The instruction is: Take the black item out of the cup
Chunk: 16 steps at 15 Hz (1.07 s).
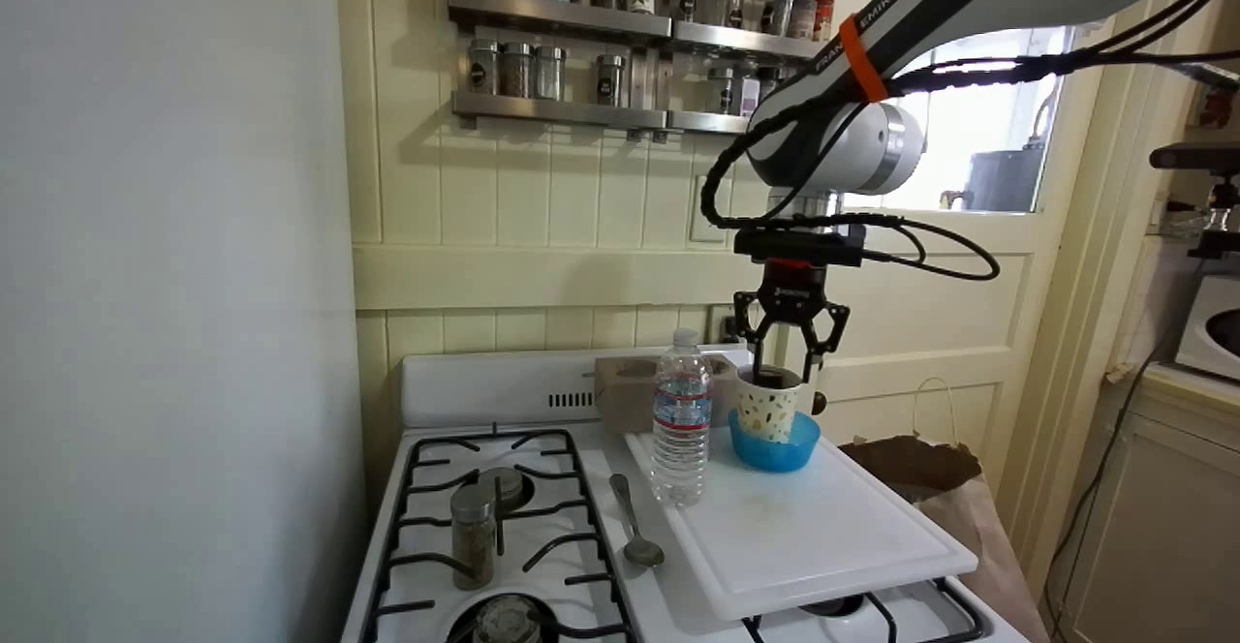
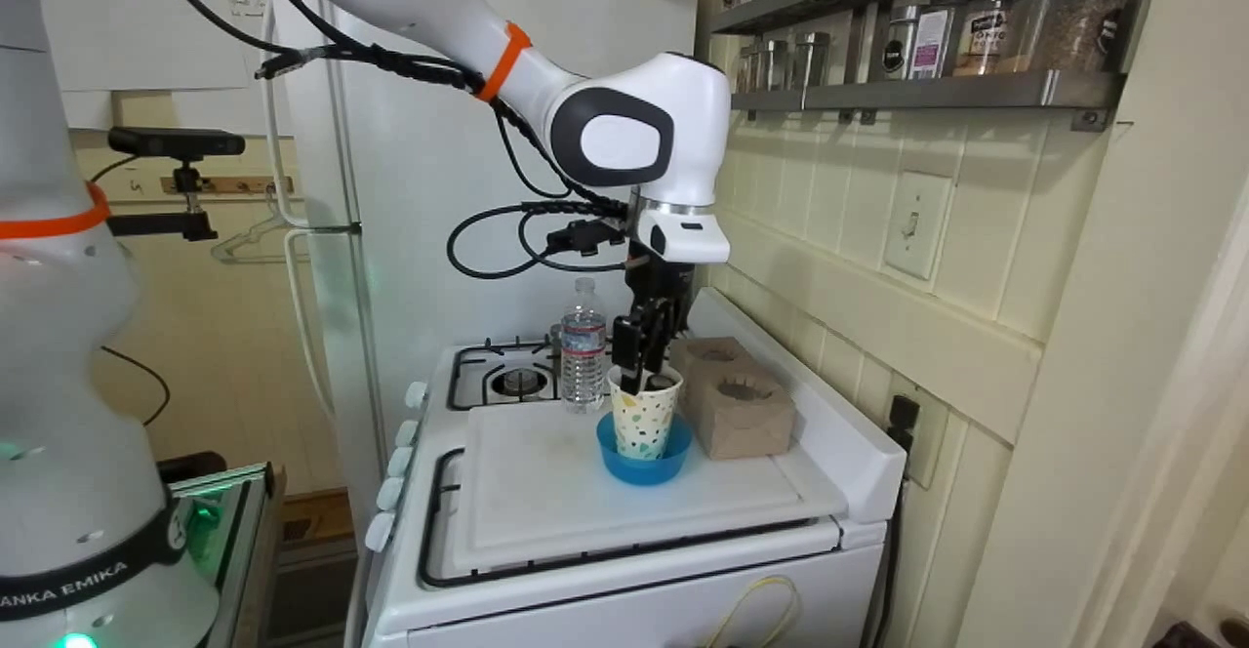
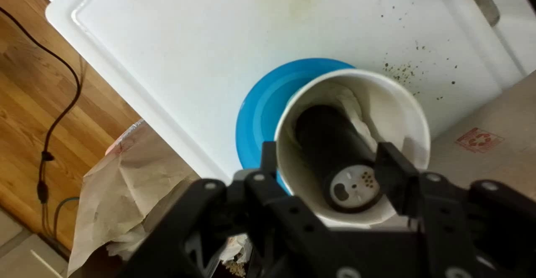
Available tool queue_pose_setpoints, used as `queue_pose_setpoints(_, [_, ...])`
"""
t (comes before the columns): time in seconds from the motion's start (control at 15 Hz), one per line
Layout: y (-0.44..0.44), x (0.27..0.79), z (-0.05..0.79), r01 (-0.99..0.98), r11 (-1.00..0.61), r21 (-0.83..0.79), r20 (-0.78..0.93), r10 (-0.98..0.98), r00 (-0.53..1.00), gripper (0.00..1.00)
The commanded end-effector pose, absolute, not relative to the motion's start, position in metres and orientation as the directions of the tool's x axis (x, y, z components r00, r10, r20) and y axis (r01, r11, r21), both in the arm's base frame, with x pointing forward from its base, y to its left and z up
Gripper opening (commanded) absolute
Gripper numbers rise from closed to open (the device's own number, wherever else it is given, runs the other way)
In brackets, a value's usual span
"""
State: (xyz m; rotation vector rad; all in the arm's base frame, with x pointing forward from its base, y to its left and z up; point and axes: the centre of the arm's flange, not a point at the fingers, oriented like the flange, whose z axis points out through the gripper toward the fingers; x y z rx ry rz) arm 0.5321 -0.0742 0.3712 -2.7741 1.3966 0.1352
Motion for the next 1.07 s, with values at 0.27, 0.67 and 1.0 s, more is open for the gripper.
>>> queue_pose_setpoints(0.27, [-0.075, 0.531, 0.386, -0.804, -0.594, 0.011, -0.087, -0.802, 0.591, 0.49])
queue_pose_setpoints(0.67, [-0.074, 0.541, 0.388, -0.800, -0.600, -0.003, -0.081, -0.797, 0.598, 0.52])
queue_pose_setpoints(1.0, [-0.073, 0.554, 0.387, -0.794, -0.607, -0.016, -0.075, -0.791, 0.607, 0.50])
